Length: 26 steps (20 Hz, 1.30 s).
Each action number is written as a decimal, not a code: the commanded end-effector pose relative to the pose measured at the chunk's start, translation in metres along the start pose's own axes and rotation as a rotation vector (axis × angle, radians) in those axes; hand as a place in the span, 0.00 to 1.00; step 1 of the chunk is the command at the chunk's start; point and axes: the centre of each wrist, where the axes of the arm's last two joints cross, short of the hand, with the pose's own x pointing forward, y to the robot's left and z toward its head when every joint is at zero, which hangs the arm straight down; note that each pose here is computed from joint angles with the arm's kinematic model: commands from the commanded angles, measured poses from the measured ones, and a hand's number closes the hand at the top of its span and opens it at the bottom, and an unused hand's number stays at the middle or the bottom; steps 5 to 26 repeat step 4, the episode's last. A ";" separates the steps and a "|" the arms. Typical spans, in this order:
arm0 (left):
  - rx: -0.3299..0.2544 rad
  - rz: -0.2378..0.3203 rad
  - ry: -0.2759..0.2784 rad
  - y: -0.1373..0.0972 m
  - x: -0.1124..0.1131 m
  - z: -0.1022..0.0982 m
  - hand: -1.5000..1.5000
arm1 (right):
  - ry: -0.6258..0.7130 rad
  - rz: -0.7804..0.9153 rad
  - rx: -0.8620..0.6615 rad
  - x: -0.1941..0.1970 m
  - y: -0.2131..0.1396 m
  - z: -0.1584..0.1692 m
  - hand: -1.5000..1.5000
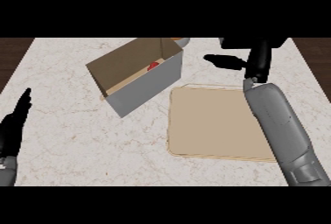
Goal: Pick the bell pepper from the tray and place it in the cardboard box
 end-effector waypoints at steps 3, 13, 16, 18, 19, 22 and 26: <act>0.003 0.007 -0.008 -0.009 0.009 0.003 0.50 | 0.002 0.059 0.062 -0.024 -0.079 0.018 0.00; 0.003 -0.006 -0.007 0.002 -0.014 0.016 0.50 | 0.029 0.088 0.104 -0.028 -0.088 0.024 0.00; 0.003 -0.006 -0.007 0.002 -0.014 0.016 0.50 | 0.029 0.088 0.104 -0.028 -0.088 0.024 0.00; 0.003 -0.006 -0.007 0.002 -0.014 0.016 0.50 | 0.029 0.088 0.104 -0.028 -0.088 0.024 0.00; 0.003 -0.006 -0.007 0.002 -0.014 0.016 0.50 | 0.029 0.088 0.104 -0.028 -0.088 0.024 0.00; 0.003 -0.006 -0.007 0.002 -0.014 0.016 0.50 | 0.029 0.088 0.104 -0.028 -0.088 0.024 0.00; 0.003 -0.006 -0.007 0.002 -0.014 0.016 0.50 | 0.029 0.088 0.104 -0.028 -0.088 0.024 0.00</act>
